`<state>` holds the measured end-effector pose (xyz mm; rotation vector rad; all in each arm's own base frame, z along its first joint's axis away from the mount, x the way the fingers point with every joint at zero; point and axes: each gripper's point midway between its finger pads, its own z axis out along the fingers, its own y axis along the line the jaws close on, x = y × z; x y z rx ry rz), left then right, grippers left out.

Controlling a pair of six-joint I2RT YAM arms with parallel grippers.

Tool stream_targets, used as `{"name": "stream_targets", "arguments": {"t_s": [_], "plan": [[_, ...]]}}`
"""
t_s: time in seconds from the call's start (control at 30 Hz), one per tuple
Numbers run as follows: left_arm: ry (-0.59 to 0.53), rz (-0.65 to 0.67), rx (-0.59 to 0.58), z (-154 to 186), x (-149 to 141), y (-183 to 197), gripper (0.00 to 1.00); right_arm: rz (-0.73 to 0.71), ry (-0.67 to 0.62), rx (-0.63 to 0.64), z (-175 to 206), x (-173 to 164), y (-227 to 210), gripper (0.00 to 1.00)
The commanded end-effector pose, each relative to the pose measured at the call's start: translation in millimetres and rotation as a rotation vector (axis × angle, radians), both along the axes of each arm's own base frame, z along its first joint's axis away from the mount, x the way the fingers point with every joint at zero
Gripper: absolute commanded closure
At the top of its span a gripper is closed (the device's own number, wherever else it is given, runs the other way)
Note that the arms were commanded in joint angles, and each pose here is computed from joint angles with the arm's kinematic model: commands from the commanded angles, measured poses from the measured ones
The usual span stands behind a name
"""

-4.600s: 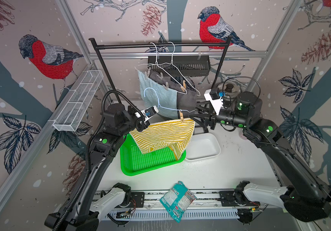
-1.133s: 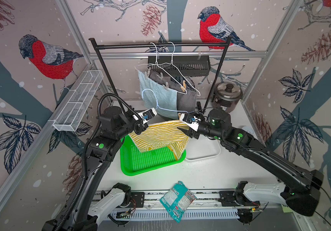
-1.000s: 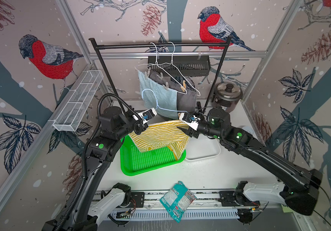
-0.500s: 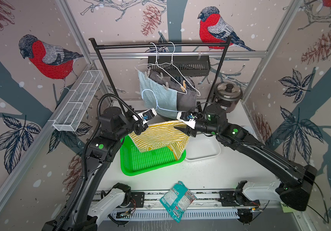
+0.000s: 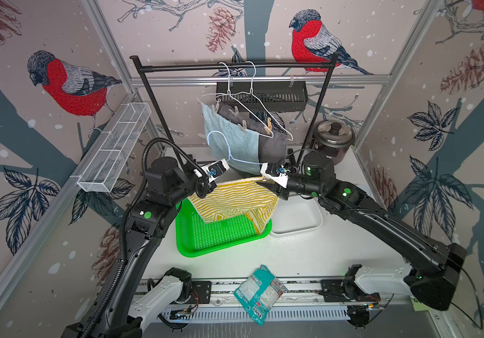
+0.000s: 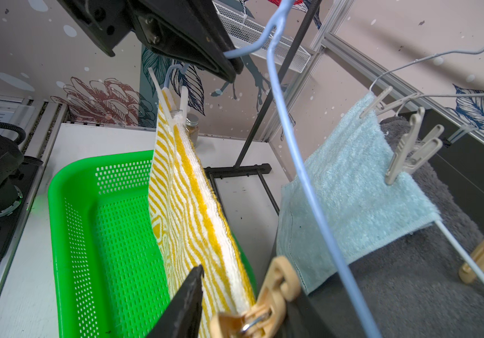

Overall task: Remove the clothespins securing towels to the hanger
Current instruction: Remove the clothespin from the hanger.

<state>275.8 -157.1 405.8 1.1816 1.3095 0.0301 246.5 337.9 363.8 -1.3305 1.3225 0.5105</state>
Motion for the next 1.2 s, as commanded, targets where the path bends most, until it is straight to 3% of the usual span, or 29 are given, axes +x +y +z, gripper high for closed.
{"name": "stream_targets", "arguments": {"t_s": [0.0, 0.37, 0.83, 1.17], "plan": [[-0.041, -0.021, -0.004, 9, -2, -2, 1.00, -0.017, -0.013, 0.008, 4, 4, -1, 0.61], [-0.041, -0.018, -0.003, 8, -2, -2, 1.00, 0.023, -0.003, 0.030, 10, -3, 0, 0.67], [-0.042, -0.015, -0.003, 8, -2, -2, 1.00, 0.026, 0.008, 0.037, 11, -3, 0, 0.84], [-0.042, -0.012, -0.002, 7, -1, -1, 1.00, 0.029, 0.005, 0.060, 17, -4, 2, 0.85]]}}
